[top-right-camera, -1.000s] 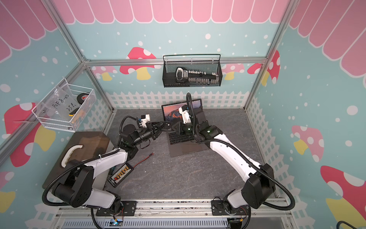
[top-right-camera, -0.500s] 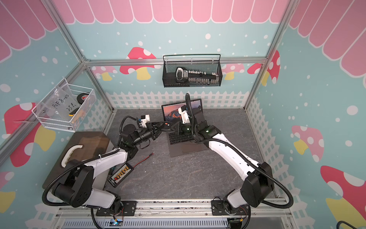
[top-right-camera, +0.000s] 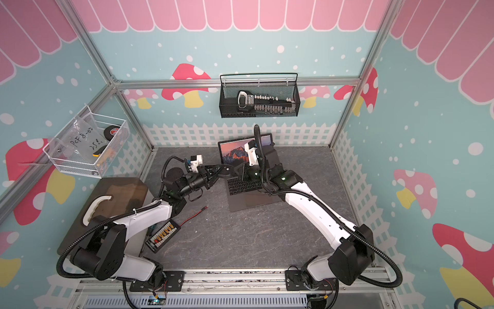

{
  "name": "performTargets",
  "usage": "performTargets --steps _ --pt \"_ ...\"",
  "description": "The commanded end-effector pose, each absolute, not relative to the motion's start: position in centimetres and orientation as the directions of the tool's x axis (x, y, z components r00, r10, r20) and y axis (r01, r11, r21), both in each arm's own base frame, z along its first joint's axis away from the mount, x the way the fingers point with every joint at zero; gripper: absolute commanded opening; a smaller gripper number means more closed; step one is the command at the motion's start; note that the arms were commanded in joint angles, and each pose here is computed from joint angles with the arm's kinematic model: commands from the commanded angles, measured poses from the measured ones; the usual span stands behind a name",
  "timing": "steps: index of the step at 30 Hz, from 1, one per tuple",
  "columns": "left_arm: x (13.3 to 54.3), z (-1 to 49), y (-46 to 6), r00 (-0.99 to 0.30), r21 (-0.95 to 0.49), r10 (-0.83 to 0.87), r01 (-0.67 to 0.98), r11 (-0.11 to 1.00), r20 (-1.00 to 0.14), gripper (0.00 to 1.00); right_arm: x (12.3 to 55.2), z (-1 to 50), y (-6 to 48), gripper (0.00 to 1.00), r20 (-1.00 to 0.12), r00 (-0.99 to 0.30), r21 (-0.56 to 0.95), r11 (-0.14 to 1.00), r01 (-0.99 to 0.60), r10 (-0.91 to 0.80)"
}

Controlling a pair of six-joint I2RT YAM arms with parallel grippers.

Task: Insert the wireless mouse receiver into the laptop
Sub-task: Close the lid on the mouse.

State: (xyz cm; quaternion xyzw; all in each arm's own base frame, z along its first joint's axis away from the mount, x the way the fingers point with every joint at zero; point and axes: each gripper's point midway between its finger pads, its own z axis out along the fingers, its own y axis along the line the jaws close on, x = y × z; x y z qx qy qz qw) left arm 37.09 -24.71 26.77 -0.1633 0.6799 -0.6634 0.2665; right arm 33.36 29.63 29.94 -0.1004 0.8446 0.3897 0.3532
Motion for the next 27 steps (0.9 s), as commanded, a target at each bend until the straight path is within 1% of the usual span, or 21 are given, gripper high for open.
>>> performTargets --steps 1,7,15,16,18,19,21,23,27 --pt "36.7 29.0 -24.9 -0.799 -0.979 -0.571 0.200 0.046 -0.190 0.00 33.1 28.4 31.1 0.00 -0.638 -0.767 0.608 0.656 -0.447 0.070" --pt "36.4 29.9 -25.8 -0.809 -0.975 -0.553 0.219 0.032 -0.200 0.00 33.4 27.2 32.6 0.00 -0.615 -0.787 0.625 0.644 -0.442 0.057" --pt "36.7 29.0 -25.4 -0.798 -0.976 -0.564 0.205 0.074 -0.211 0.00 33.2 28.4 31.7 0.01 -0.654 -0.754 0.600 0.650 -0.466 0.062" --pt "36.6 28.9 -25.4 -0.800 -0.976 -0.562 0.204 0.077 -0.212 0.00 33.2 28.8 31.5 0.08 -0.661 -0.747 0.600 0.648 -0.469 0.070" --pt "36.7 28.7 -25.3 -0.798 -0.976 -0.563 0.202 0.083 -0.214 0.00 33.3 29.4 30.6 0.30 -0.673 -0.732 0.606 0.647 -0.463 0.106" --pt "36.7 28.7 -25.2 -0.798 -0.975 -0.563 0.203 0.087 -0.216 0.00 33.5 29.4 30.2 0.38 -0.671 -0.729 0.614 0.651 -0.445 0.134" --pt "36.7 28.5 -25.2 -0.797 -0.975 -0.563 0.200 0.093 -0.218 0.00 34.1 28.6 29.2 0.50 -0.643 -0.740 0.645 0.661 -0.384 0.198" --pt "36.7 28.5 -25.1 -0.796 -0.975 -0.564 0.201 0.095 -0.219 0.00 34.2 27.4 28.9 0.57 -0.616 -0.761 0.654 0.671 -0.350 0.203" --pt "36.7 28.6 -25.1 -0.799 -0.975 -0.561 0.202 0.093 -0.219 0.00 34.2 25.8 29.8 0.62 -0.562 -0.810 0.672 0.663 -0.330 0.168"
